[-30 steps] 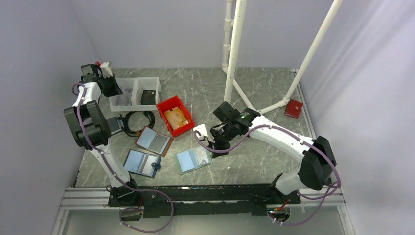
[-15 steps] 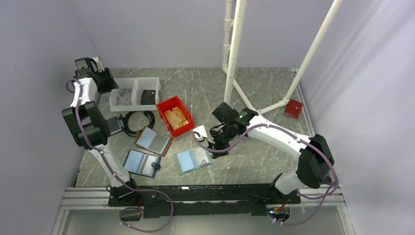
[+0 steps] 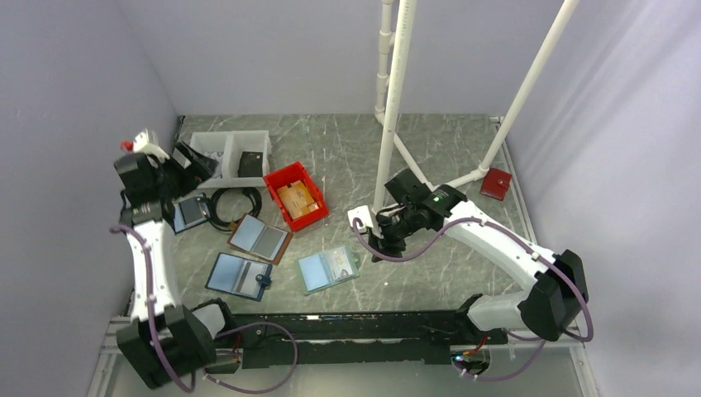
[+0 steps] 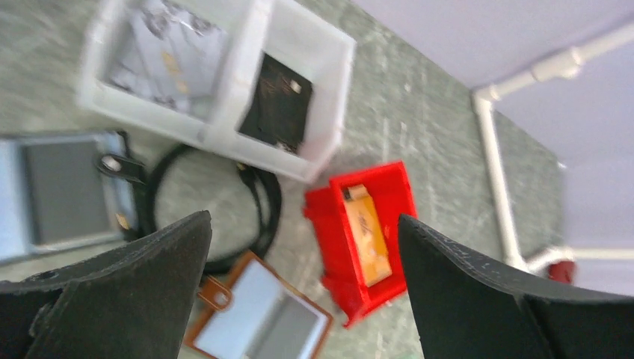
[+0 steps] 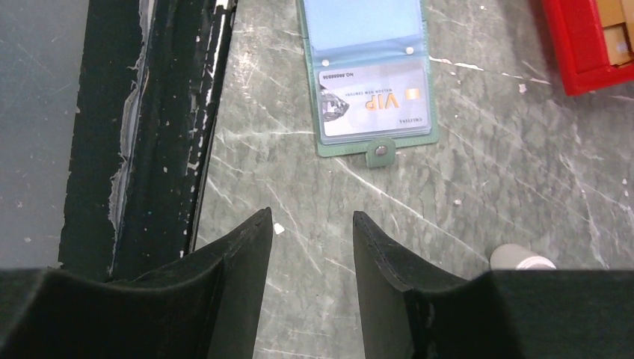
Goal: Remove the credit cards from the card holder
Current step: Place the credit card in the storage box, then remove the credit card from the card holder.
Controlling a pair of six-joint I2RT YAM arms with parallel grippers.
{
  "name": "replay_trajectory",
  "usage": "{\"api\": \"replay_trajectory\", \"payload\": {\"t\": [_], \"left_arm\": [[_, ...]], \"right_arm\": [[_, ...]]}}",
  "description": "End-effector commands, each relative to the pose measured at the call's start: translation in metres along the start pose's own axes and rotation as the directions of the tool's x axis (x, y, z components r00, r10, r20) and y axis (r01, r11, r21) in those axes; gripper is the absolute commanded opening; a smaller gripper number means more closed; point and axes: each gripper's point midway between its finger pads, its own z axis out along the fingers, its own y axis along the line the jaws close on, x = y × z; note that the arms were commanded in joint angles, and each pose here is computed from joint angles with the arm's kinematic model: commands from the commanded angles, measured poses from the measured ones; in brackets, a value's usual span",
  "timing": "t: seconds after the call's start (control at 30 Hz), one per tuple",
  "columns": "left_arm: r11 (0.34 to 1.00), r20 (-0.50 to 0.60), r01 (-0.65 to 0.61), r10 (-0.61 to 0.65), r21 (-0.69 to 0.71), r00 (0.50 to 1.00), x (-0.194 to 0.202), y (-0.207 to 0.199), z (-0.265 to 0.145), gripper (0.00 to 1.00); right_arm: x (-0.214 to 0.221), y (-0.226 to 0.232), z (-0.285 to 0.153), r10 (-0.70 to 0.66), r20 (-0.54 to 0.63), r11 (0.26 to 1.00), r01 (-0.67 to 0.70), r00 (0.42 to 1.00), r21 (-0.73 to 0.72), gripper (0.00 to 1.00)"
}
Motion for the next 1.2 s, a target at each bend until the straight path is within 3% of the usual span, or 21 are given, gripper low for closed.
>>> {"api": "replay_trajectory", "payload": {"t": [0.0, 0.17, 0.4, 1.17], "left_arm": [[0.972, -0.045, 0.108, -0.101, 0.208, 0.994, 0.039, -0.034, -0.024, 0.99], [0.914, -0.196, 0.188, -0.122, 0.360, 0.973, 0.080, -0.061, -0.051, 0.99], [0.901, -0.354, 0.218, -0.079, 0.374, 0.932, 0.129, -0.076, -0.070, 0.99], [0.873, -0.497, 0.205, 0.048, 0.442, 0.866, 0.219, -0.110, -0.105, 0.97]], "right_arm": [[-0.008, -0.003, -0.011, -0.045, 0.081, 0.998, 0.041, 0.996, 0.040, 0.47], [-0.003, -0.007, -0.021, -0.049, 0.111, 0.995, 0.040, 0.993, 0.089, 0.48], [-0.002, -0.001, -0.022, -0.086, 0.143, 0.995, 0.076, 0.986, 0.070, 0.50], [0.003, -0.001, -0.012, -0.051, 0.145, 0.998, 0.047, 0.988, 0.031, 0.50]]}}
